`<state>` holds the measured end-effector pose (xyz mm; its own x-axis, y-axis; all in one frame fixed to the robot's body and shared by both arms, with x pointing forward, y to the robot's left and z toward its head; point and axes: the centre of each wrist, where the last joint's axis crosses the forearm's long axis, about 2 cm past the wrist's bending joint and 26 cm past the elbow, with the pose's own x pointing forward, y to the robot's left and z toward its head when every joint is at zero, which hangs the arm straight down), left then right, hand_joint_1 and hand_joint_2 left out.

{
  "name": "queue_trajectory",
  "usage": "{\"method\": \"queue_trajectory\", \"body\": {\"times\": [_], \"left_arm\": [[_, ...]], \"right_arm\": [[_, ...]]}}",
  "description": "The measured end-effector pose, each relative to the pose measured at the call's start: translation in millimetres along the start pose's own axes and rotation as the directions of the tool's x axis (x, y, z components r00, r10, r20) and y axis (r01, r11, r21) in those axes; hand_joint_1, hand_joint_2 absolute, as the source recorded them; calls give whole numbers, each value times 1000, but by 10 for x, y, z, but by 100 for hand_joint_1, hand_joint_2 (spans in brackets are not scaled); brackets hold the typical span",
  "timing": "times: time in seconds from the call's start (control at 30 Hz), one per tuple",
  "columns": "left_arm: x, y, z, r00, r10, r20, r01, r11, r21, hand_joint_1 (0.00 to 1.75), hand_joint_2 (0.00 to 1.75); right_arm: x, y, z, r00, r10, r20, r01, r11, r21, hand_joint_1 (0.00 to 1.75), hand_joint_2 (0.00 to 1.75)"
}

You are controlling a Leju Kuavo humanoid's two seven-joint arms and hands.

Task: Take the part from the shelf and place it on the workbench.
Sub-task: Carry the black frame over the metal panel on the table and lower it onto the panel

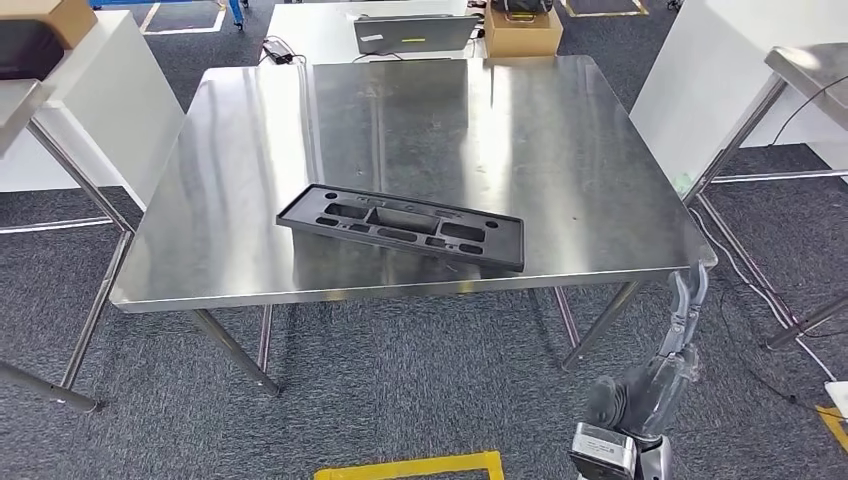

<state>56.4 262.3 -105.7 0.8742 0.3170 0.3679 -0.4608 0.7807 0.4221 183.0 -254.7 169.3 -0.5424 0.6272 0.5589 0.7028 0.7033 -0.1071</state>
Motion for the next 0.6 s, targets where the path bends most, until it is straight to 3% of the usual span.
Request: {"method": "queue_trajectory", "body": {"times": [0.27,0.4,0.5,0.6], "left_arm": [[-3,-30,21,1000,-1,4,1,1000,-4,0,0],[-8,-38,29,1000,0,1,0,1000,5,0,0],[-17,-44,37,1000,2,-2,-2,1000,11,0,0],[-25,-48,43,1000,4,-5,-4,1000,14,0,0]], "right_arm": [[-243,-15,200,992,40,-121,-35,999,40,0,0],[-516,80,369,968,87,-236,-62,992,110,0,0],[-867,202,676,913,190,-362,-115,969,220,0,0],[-1178,290,1083,791,323,-519,-133,919,371,0,0]]}}
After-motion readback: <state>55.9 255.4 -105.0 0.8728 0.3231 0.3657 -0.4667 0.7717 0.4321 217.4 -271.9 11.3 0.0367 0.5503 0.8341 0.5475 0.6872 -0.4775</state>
